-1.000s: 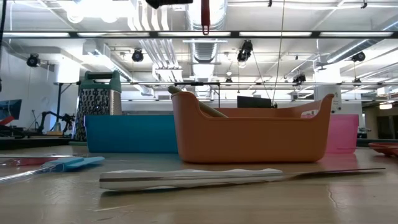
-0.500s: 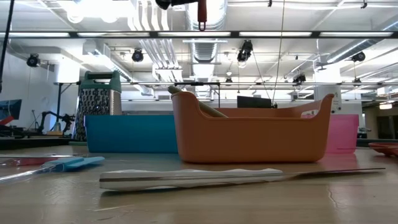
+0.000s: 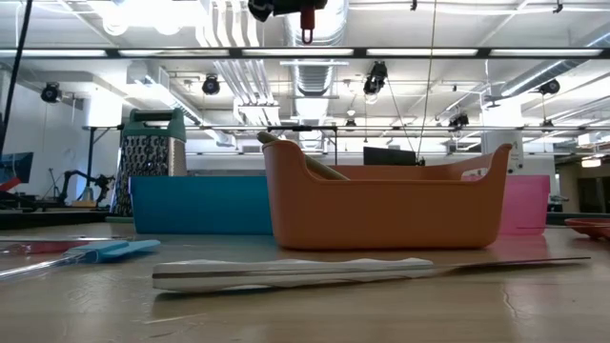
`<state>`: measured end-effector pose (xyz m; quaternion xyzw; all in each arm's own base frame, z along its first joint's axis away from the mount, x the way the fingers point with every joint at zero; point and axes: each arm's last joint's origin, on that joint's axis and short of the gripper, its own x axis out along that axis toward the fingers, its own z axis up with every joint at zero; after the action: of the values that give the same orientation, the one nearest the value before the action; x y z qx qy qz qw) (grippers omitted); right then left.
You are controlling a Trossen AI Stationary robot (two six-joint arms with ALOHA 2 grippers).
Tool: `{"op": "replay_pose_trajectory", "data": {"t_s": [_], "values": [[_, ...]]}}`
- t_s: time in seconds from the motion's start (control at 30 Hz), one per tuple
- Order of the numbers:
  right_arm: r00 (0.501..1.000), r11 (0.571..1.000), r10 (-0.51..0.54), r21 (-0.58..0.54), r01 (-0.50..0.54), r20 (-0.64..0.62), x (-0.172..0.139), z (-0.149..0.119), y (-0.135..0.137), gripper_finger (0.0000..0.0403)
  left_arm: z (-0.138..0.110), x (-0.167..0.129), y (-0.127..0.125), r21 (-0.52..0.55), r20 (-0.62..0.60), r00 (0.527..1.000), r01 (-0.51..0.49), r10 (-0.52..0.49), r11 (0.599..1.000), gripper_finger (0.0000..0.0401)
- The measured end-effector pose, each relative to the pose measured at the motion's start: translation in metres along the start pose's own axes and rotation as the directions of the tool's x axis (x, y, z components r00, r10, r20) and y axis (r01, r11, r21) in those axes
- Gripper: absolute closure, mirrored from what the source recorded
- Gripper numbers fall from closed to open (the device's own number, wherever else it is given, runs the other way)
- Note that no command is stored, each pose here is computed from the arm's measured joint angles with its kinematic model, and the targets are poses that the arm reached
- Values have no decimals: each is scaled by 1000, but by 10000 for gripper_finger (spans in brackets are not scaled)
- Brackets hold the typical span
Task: Pick & Place Kitchen Items
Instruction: Put the red serving spoon into the blue bin
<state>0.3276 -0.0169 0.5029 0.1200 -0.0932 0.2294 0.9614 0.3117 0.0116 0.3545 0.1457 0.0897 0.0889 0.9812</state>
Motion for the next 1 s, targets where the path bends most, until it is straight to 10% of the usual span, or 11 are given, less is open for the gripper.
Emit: {"op": "replay_pose_trajectory", "data": {"t_s": [0.47, 1.0], "values": [[1000, 996, -11, 85, 11, -10, -4, 2, 0, 323, 4, -15, 4, 8, -22, 1000, 4, -4, 1000, 343], [898, 940, -214, 170, 296, -384, -59, -5, 9, 213, 9, -89, 20, -50, -291, 954, 62, -74, 997, 343]]}}
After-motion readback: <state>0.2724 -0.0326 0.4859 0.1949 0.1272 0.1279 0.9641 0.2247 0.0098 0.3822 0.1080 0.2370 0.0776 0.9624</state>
